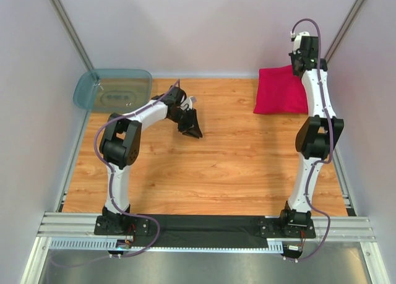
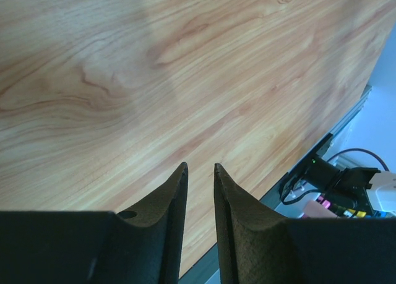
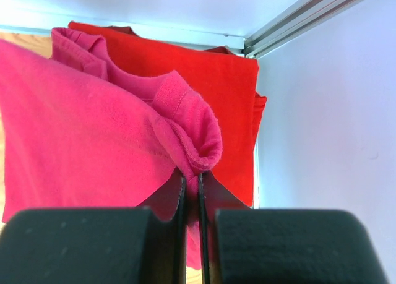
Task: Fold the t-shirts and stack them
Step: Neatly place the folded tshirt to the corner
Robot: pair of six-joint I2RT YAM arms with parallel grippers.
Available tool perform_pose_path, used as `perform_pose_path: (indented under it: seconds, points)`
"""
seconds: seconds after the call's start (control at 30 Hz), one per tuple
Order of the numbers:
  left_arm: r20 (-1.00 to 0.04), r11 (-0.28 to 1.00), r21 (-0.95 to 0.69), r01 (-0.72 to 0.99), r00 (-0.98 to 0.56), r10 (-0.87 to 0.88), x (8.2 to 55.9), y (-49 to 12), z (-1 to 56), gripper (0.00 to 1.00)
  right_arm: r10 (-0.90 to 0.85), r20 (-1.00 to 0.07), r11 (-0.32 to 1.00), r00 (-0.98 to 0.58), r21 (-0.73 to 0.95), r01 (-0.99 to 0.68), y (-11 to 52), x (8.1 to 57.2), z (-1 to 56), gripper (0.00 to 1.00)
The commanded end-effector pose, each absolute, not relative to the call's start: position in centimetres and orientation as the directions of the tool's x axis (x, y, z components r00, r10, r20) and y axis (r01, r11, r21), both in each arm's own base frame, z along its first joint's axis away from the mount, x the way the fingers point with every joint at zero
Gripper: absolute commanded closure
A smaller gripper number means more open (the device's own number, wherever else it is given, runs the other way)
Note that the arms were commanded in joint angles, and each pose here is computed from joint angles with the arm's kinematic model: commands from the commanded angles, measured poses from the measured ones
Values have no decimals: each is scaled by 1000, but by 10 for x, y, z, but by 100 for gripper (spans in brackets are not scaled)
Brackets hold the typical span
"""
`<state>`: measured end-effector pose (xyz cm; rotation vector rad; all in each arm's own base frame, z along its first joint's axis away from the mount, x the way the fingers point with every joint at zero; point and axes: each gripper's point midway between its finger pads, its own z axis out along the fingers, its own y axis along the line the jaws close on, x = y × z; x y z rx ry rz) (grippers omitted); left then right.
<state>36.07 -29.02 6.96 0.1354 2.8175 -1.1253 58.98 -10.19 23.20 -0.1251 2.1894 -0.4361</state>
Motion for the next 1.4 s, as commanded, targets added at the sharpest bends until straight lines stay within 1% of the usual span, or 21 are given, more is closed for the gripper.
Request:
perform_pose_path:
  seconds: [0.0,0.13,0.37,0.57,0.73,0.93,1.03,1.23,1.37]
  points:
    - [-197,696,-694,182,-979,59,362,-304,92,70,-256,-839,931,-481,-348,111,-110,609,280,100]
    - [-196,694,-694,191,-978,73,360,-312,89,70,-241,-858,944,-453,-315,95,-111,619,279,100]
    - [-190,698,-690,192,-978,81,355,-316,89,70,-231,-882,938,-411,-314,149,-125,629,292,100]
    - [-205,667,-719,196,-977,66,365,-330,102,70,-209,-895,936,-393,-299,184,-130,632,297,100]
    - [-218,668,-716,203,-974,61,368,-332,108,70,-187,-904,931,-385,-288,224,-152,631,298,100]
    - [-205,656,-730,191,-977,57,370,-341,107,70,-160,-911,932,-380,-266,245,-172,633,291,100]
    - [-207,657,-728,197,-976,64,373,-345,106,70,-145,-925,940,-352,-239,242,-173,635,298,100]
    - [-189,657,-728,195,-979,82,371,-349,98,70,-158,-931,942,-330,-243,234,-174,638,303,100]
    - [-200,660,-722,209,-976,90,372,-348,100,70,-155,-940,945,-305,-231,232,-176,645,303,100]
